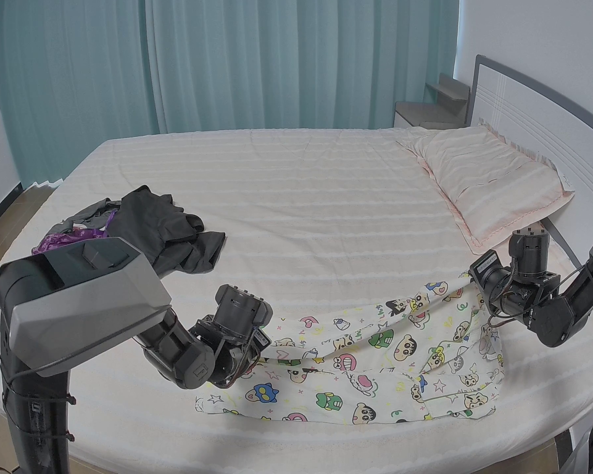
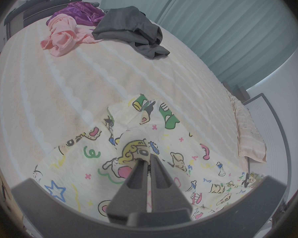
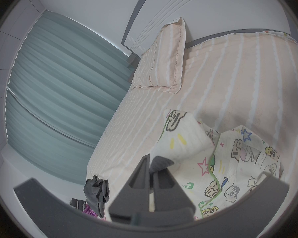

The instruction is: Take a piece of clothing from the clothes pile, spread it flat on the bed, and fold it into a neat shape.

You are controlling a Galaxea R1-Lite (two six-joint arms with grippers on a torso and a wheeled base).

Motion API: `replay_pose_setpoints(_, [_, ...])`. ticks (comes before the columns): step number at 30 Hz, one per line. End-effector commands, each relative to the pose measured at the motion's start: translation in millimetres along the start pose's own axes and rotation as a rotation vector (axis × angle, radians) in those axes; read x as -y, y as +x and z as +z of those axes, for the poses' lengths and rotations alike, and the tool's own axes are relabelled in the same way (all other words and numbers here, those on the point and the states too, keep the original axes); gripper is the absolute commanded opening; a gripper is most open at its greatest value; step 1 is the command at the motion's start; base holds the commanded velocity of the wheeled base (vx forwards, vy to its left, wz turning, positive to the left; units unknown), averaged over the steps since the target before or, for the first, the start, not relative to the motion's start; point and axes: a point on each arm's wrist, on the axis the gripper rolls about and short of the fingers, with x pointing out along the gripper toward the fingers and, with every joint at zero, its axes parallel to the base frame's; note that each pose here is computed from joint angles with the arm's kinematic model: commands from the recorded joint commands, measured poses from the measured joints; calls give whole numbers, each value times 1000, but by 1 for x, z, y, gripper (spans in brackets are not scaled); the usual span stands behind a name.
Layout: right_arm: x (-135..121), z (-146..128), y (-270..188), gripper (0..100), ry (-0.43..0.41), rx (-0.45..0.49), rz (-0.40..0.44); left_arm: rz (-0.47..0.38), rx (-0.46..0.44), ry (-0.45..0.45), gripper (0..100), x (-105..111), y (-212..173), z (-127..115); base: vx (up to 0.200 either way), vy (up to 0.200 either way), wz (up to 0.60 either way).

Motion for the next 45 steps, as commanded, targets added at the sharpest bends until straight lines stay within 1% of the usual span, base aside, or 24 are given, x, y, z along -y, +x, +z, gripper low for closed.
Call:
replay_pose_setpoints(1, [0,0,-1,0,0,1,2,-29,29,-22,0,6,-11,12,0,0,0])
replay_pose_setpoints(4, [0,0,-1,0,0,0,1,-42,57,-43,0,8,-13,24,0,0,0])
replay_pose_setpoints(9, [-1,1,0,0,1,2,5,-88,127,-107,0,19,-13,57,0,0,0])
replay_pose_setpoints(10, [-2,1,0,0,1,2,7,-106,151,-124,0,24,-15,68,0,0,0])
replay_pose_setpoints(11, [-2,1,0,0,1,2,7,-106,151,-124,0,24,-15,68,0,0,0])
replay_pose_setpoints(12, [-2,1,1,0,1,2,7,-129,177,-133,0,29,-17,81,0,0,0])
replay_pose_setpoints(14, [-4,1,3,0,1,5,13,-154,208,-137,0,36,-17,94,0,0,0])
replay_pose_setpoints(17, [-4,1,8,0,-1,7,14,-172,230,-140,0,41,-16,102,0,0,0])
replay_pose_setpoints(22, [-9,4,11,0,2,16,26,-210,256,-124,0,53,-16,111,0,0,0])
replay_pose_setpoints(23, [-9,5,13,0,5,19,24,-228,265,-126,0,59,-16,113,0,0,0])
replay_pose_setpoints(25, [-7,5,15,0,4,18,16,-233,267,-118,0,62,-15,111,0,0,0])
replay_pose_setpoints(28, [-7,12,17,0,13,38,20,-247,275,-129,0,65,-18,116,0,0,0])
replay_pose_setpoints(33, [-7,19,14,0,11,45,29,-202,251,-124,0,58,-15,115,0,0,0])
replay_pose_setpoints(35, [-7,17,13,0,5,38,30,-157,229,-108,0,51,-9,110,0,0,0])
replay_pose_setpoints(37, [-8,17,12,0,3,38,31,-153,228,-107,0,51,-9,109,0,0,0])
replay_pose_setpoints(38, [-16,23,3,0,6,53,65,-135,217,-104,0,47,-8,107,0,0,0])
replay_pose_setpoints(40, [-16,22,0,0,1,41,67,-134,220,-106,0,46,-7,108,0,0,0])
replay_pose_setpoints(41, [-16,16,-2,0,-11,19,65,-136,223,-107,0,46,-7,109,0,0,0])
replay_pose_setpoints(43, [-16,16,-2,0,-13,17,64,-138,222,-107,0,46,-7,109,0,0,0])
replay_pose_setpoints(44, [-13,12,-1,0,-33,7,54,-143,225,-110,0,47,-7,110,0,0,0])
replay_pose_setpoints(45, [-10,10,1,0,-35,-1,44,-148,226,-110,0,48,-8,110,0,0,0])
